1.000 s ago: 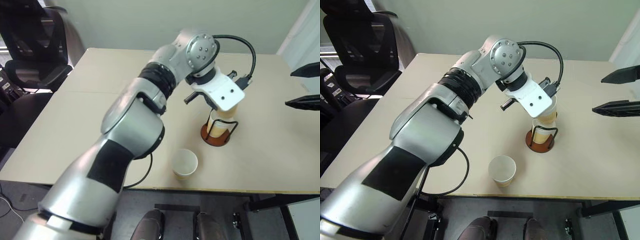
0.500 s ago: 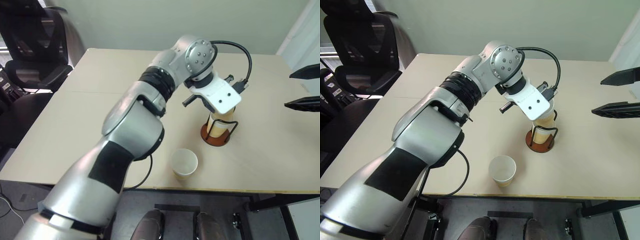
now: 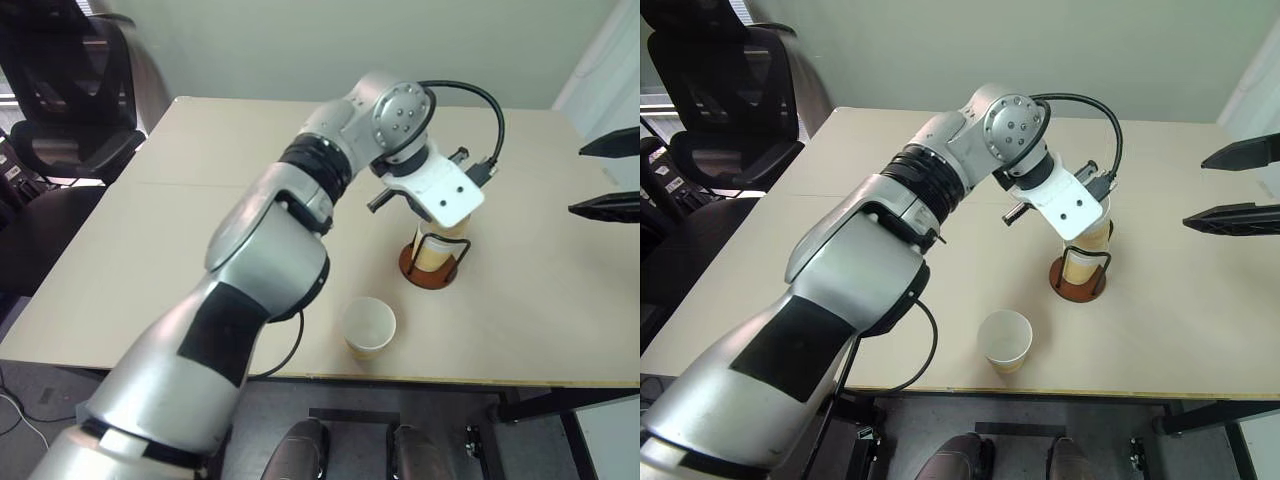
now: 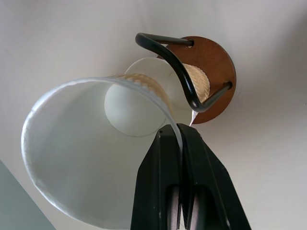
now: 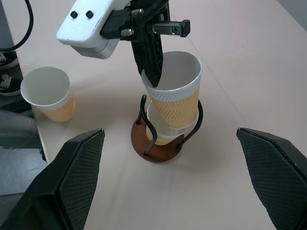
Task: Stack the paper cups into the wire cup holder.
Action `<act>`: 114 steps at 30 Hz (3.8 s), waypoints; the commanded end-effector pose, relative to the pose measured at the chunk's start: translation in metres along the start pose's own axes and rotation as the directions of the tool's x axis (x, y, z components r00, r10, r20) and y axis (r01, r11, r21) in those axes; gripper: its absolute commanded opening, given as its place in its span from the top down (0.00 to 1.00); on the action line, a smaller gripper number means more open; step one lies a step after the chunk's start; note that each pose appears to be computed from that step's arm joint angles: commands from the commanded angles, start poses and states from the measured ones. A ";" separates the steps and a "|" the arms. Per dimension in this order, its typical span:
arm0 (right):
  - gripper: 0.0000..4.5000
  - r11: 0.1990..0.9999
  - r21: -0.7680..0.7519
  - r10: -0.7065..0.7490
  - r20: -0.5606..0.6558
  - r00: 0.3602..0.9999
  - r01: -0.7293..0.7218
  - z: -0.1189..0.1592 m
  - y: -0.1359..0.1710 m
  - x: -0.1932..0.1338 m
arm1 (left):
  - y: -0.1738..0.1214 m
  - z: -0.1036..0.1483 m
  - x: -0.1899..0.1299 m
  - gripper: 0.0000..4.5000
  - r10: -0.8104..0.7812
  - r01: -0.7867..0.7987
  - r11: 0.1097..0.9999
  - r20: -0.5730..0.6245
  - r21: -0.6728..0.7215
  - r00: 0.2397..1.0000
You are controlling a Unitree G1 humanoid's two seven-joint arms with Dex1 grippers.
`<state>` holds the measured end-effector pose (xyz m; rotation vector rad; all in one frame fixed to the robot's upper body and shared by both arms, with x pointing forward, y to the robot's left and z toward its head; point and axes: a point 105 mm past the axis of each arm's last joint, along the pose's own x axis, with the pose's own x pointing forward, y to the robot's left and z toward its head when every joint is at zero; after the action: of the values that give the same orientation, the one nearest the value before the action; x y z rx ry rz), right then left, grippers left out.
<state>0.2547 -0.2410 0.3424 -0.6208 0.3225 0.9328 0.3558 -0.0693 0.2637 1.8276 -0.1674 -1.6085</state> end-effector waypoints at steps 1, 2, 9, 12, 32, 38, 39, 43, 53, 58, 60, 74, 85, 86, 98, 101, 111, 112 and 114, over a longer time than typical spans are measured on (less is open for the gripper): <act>0.00 0.998 -0.051 -0.039 0.024 0.999 0.040 0.013 0.002 -0.012 | 0.004 0.004 -0.003 0.99 0.010 -0.010 1.000 0.012 0.008 1.000; 0.00 0.998 -0.050 -0.040 0.024 0.999 0.041 0.013 0.002 -0.012 | 0.004 0.004 -0.003 0.95 0.008 -0.008 1.000 0.013 0.008 1.000; 0.00 0.998 -0.049 -0.043 0.021 0.999 0.044 0.012 0.002 -0.012 | 0.002 0.005 -0.005 0.47 -0.013 0.013 1.000 0.017 0.014 1.000; 0.00 0.998 -0.051 -0.046 0.020 0.999 0.047 0.012 0.001 -0.012 | 0.004 0.006 -0.006 0.23 -0.003 0.003 1.000 0.022 0.012 1.000; 0.00 0.997 -0.069 -0.030 0.033 0.999 0.033 0.013 0.005 0.000 | -0.015 -0.031 -0.081 0.01 0.061 -0.050 0.984 0.058 -0.174 0.996; 0.00 0.997 -0.072 -0.015 0.029 0.999 0.017 0.014 0.003 0.002 | -0.009 -0.016 -0.069 0.01 0.022 -0.005 0.988 0.104 -0.156 0.994; 0.00 0.997 -0.072 -0.014 0.027 1.000 0.016 0.014 0.003 0.002 | -0.007 -0.012 -0.068 0.01 0.020 -0.002 0.989 0.116 -0.150 0.993; 0.00 0.997 -0.072 -0.015 0.020 1.000 0.016 0.013 0.001 0.001 | -0.005 -0.005 -0.068 0.01 0.000 0.015 0.993 0.129 -0.117 0.992; 0.00 0.998 -0.071 -0.002 0.010 1.000 0.003 0.012 0.007 0.001 | -0.020 -0.006 -0.085 0.01 -0.055 0.076 0.986 0.138 -0.149 0.989; 0.00 0.998 -0.069 -0.007 0.011 1.000 0.008 0.011 0.007 0.000 | -0.030 -0.016 -0.090 0.01 -0.056 0.083 0.976 0.139 -0.203 0.989; 0.00 0.998 -0.068 -0.007 0.012 1.000 0.008 0.011 0.007 0.000 | -0.036 -0.021 -0.092 0.01 -0.055 0.085 0.970 0.136 -0.227 0.989; 0.00 0.996 -0.082 -0.016 0.029 0.999 0.019 0.010 0.010 0.006 | -0.064 -0.058 -0.123 0.01 0.280 -0.068 0.804 0.275 -0.591 0.920; 0.00 0.994 -0.008 0.109 -0.006 0.994 -0.109 0.000 0.042 0.040 | -0.136 -0.083 -0.127 0.01 0.257 0.003 0.651 0.224 -0.759 0.940; 0.00 0.992 -0.003 0.124 -0.003 0.992 -0.124 0.000 0.046 0.045 | -0.144 -0.084 -0.126 0.01 0.240 0.016 0.640 0.220 -0.768 0.946; 0.00 0.987 0.003 0.162 0.049 0.986 -0.162 0.016 0.059 0.087 | -0.195 -0.084 -0.114 0.01 0.151 0.104 0.582 0.233 -0.806 0.961; 0.00 0.987 0.000 0.160 0.057 0.986 -0.160 0.024 0.059 0.100 | -0.198 -0.085 -0.112 0.01 0.148 0.111 0.577 0.237 -0.810 0.960; 0.00 0.982 -0.033 0.185 0.045 0.982 -0.184 0.032 0.069 0.136 | -0.208 -0.078 -0.097 0.01 0.153 0.169 0.564 0.304 -0.808 0.940; 0.00 0.983 -0.039 0.179 0.043 0.983 -0.177 0.033 0.069 0.139 | -0.210 -0.077 -0.095 0.01 0.151 0.174 0.575 0.312 -0.800 0.938; 0.00 0.985 -0.046 0.167 0.039 0.985 -0.165 0.033 0.068 0.143 | -0.213 -0.074 -0.093 0.01 0.151 0.188 0.577 0.330 -0.795 0.932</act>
<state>0.2761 -0.0992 0.2587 -0.5806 0.3809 1.1510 0.3364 0.1709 0.2106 0.7744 0.4425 -1.5865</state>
